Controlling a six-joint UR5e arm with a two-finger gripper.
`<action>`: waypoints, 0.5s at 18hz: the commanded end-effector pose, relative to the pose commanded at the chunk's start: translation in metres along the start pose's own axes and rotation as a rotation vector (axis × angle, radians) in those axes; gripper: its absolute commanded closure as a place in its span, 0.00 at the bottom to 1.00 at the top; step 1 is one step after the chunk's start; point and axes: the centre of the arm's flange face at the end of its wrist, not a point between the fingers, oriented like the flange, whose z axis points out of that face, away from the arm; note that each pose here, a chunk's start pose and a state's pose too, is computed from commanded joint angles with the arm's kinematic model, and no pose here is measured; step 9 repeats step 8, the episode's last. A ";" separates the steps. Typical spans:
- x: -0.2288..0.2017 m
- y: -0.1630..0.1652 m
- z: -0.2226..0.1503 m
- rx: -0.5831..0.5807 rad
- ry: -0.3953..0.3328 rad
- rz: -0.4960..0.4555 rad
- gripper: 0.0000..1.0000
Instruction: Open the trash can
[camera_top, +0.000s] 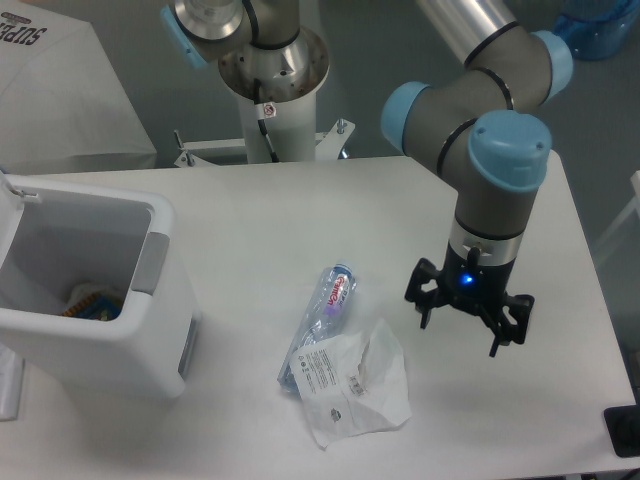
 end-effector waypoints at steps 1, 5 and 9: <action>0.000 0.002 0.003 -0.017 0.001 0.014 0.00; 0.001 0.006 0.015 -0.039 0.012 0.022 0.00; 0.001 0.007 0.017 -0.040 0.016 0.022 0.00</action>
